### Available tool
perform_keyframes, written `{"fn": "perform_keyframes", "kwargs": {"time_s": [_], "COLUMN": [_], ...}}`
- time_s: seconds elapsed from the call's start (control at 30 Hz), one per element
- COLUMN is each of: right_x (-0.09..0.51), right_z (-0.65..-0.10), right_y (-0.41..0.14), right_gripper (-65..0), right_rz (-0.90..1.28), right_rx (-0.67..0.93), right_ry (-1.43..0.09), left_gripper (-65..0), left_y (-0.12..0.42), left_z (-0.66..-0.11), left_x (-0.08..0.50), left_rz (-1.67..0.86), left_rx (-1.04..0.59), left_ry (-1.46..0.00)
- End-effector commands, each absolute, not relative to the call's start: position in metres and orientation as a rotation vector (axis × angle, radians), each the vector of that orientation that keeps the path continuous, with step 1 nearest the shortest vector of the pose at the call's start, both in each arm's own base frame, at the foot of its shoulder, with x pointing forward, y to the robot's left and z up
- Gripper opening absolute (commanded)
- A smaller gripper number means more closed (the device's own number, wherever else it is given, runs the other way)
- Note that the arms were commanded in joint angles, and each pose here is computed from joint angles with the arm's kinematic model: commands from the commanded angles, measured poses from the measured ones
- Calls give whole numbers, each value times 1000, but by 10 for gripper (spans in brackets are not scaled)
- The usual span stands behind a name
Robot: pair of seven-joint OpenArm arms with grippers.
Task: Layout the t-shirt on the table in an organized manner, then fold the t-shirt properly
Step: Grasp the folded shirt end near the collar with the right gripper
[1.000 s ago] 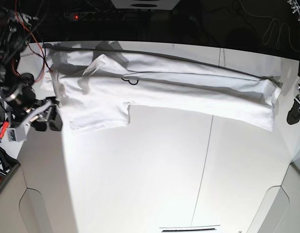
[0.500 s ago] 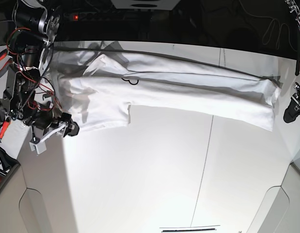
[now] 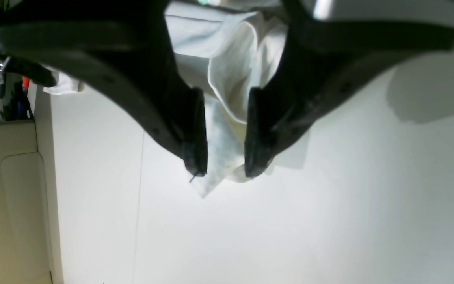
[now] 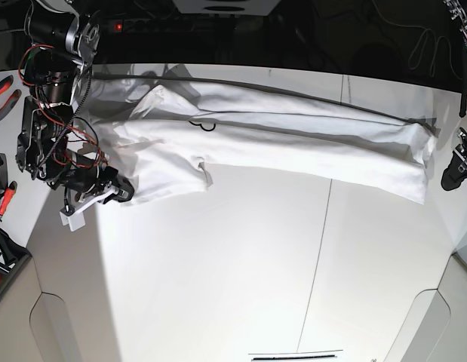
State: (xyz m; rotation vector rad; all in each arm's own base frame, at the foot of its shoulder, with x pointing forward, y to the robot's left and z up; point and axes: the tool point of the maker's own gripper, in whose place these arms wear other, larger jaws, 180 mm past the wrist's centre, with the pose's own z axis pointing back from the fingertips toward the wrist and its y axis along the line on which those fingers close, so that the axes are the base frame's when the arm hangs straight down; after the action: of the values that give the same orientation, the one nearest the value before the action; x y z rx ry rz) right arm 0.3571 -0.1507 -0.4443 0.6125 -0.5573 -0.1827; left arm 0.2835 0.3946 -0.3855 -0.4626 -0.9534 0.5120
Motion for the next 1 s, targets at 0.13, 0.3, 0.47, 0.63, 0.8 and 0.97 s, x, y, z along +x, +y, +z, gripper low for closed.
{"fn": "perform_keyframes", "kwargs": {"time_s": [0.13,0.3,0.47,0.63,0.8,0.97], "right_x": [373,339,288,241,208,195], "right_z": [-386,-366,-351,-349,-368,-380], "right_y": [-149,-121,-74,-35,-17,-21], "right_gripper": [-650,-650,-650,-650,-650,-650], "right_rz": [-75,1,43,143,182,182], "right_rx": [660,671,777,828,828,798], "right_ry": [-694,-734,-744,-683,-579,-538], "left_gripper": [-447,-448,-448,-448,-448,-448], "left_y": [405,405,405,405,405,405], "left_z": [-363,-363,-363,-363,-363,-363], "left_x": [294,294,294,294,294,294], "left_rz": [486,487,486,486,486,486], "left_rx": [-454,-455,-454,-454,-454,-454], "left_ry": [-1018,-1019,-1020,-1019,-1018,-1019]}}
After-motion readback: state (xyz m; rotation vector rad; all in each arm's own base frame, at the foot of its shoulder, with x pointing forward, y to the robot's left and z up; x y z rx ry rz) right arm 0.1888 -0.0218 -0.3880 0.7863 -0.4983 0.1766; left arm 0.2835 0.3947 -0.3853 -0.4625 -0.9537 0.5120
